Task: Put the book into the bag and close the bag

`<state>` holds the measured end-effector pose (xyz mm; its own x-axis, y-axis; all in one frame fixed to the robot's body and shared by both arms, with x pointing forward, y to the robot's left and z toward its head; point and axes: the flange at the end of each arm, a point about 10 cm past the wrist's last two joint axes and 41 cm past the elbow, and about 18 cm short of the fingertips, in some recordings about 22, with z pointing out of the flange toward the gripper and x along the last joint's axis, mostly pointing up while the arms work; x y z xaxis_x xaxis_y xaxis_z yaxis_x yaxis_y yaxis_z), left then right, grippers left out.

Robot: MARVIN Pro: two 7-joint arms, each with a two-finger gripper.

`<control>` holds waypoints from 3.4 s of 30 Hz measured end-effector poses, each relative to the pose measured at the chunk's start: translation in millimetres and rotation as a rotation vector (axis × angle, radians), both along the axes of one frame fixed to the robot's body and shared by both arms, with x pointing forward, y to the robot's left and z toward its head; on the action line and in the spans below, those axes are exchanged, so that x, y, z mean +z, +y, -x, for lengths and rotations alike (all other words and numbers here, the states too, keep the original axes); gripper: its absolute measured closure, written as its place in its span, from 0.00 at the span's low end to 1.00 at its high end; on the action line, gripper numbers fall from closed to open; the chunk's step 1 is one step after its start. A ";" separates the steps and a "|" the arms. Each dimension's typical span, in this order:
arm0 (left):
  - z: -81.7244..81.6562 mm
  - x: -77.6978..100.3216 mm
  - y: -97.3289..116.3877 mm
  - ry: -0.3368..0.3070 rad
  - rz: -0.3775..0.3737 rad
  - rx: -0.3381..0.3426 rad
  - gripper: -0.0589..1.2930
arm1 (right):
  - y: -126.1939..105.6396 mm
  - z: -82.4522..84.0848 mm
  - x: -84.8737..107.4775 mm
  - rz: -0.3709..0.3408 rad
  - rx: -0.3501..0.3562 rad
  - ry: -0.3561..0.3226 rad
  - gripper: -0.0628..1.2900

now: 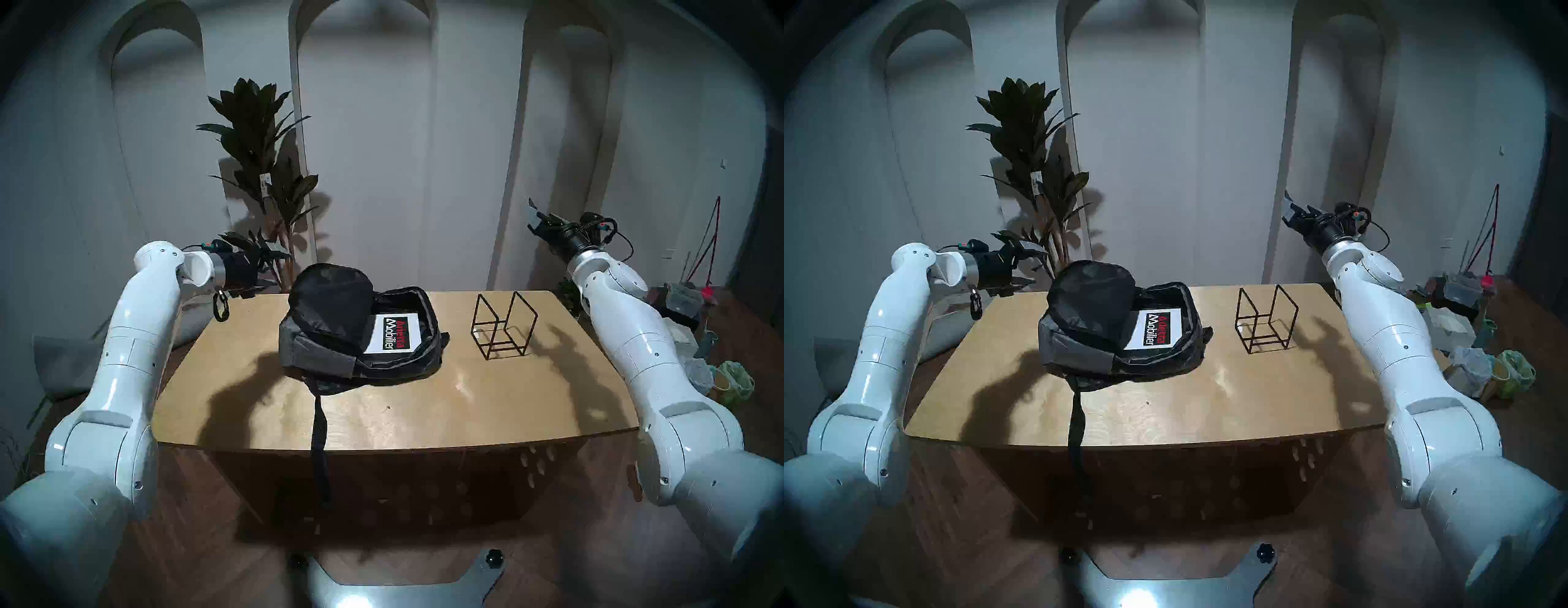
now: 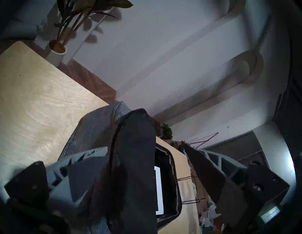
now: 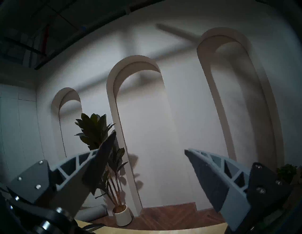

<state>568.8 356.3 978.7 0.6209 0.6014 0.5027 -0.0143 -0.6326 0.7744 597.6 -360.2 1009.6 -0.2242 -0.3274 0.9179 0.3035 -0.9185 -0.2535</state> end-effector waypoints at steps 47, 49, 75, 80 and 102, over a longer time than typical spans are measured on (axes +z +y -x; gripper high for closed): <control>-29.1 -20.4 -21.1 0.056 -0.054 -0.156 0.03 | -17.4 -1.9 -4.3 -0.030 -0.055 -0.009 0.06; -29.7 -20.3 -23.0 0.054 -0.056 -0.165 0.03 | -18.0 -2.2 -4.7 -0.031 -0.057 -0.007 0.06; -36.6 -20.6 -36.9 0.052 -0.065 -0.237 0.65 | -27.8 -5.5 -4.1 -0.071 -0.088 0.002 0.06; -39.2 -12.7 -43.2 0.029 -0.047 -0.254 0.77 | -29.9 -5.3 -4.2 -0.078 -0.092 0.002 0.06; -46.3 11.2 -117.7 -0.063 0.050 -0.421 0.98 | -50.4 1.1 -1.3 -0.089 -0.120 -0.017 0.06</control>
<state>615.1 238.6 989.9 0.7866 0.3267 0.5241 -0.3117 -0.5227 0.7935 596.6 -410.6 1008.3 -0.2822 -0.3775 0.8820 0.1982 -0.9224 -0.3314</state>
